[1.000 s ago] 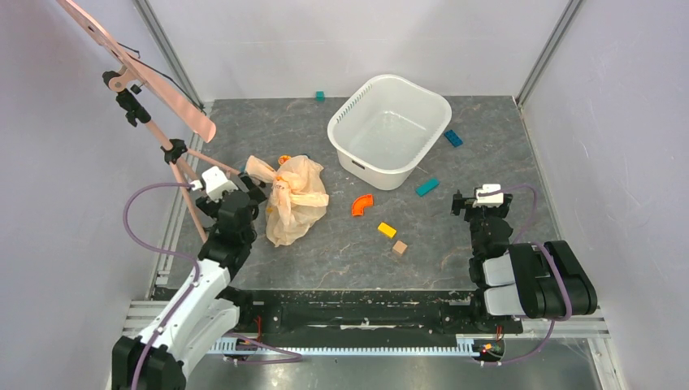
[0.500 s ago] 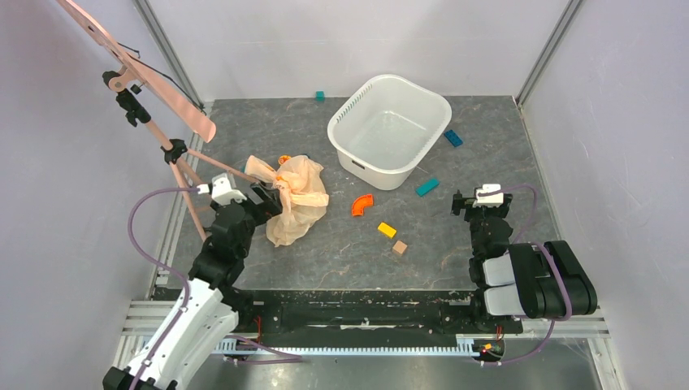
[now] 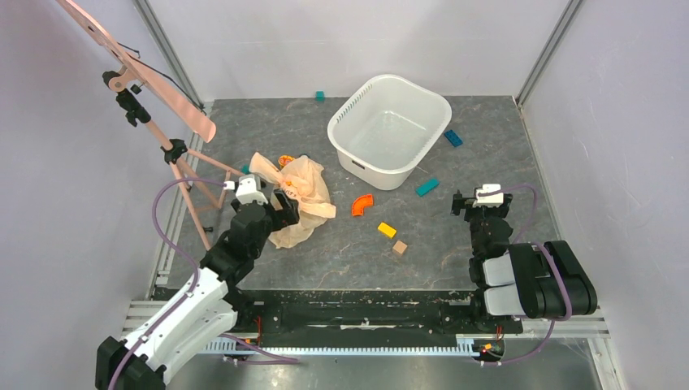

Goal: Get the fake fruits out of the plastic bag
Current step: Move the plastic bag to the center of the board.

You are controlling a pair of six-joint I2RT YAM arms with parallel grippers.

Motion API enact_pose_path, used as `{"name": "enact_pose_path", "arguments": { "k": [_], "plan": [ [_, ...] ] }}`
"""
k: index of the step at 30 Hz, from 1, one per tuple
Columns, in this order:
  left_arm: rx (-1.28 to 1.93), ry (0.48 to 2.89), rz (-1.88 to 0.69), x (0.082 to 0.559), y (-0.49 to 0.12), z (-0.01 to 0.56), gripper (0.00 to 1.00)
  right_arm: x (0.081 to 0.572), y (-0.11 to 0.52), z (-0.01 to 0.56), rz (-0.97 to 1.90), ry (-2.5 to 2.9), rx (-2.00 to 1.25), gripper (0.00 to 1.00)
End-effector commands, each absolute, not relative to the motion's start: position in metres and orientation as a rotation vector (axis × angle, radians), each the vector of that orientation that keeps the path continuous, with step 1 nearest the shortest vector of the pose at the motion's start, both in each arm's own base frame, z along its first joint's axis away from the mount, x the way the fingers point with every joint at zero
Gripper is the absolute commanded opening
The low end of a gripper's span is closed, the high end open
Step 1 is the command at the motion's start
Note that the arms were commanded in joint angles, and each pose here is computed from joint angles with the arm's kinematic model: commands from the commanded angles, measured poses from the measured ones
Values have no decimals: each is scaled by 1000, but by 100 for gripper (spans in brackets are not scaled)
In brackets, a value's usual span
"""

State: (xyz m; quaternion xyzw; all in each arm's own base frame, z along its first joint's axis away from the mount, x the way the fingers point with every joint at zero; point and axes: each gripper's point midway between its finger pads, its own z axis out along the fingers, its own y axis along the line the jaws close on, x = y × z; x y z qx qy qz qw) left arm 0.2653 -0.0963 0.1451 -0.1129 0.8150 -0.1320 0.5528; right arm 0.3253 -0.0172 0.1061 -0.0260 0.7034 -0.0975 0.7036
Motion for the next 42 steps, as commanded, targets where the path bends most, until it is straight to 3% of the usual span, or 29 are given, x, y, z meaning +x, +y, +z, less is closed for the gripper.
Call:
{"name": "enact_pose_path", "arguments": {
  "k": [1, 11, 21, 27, 42],
  "plan": [
    [-223, 1862, -365, 268, -105, 164, 100, 302, -15, 82, -208, 1623, -79, 98],
    [-227, 1807, -425, 260, -106, 199, 100, 302, -16, 82, -209, 1624, -78, 98],
    [-238, 1954, -339, 259, -103, 161, 99, 302, -15, 82, -209, 1625, -79, 98],
    [-220, 1977, -328, 259, -104, 151, 92, 302, -16, 82, -210, 1625, -77, 98],
    [-87, 1942, -460, 257, -128, 169, 19, 302, -16, 82, -209, 1623, -74, 98]
  ]
}}
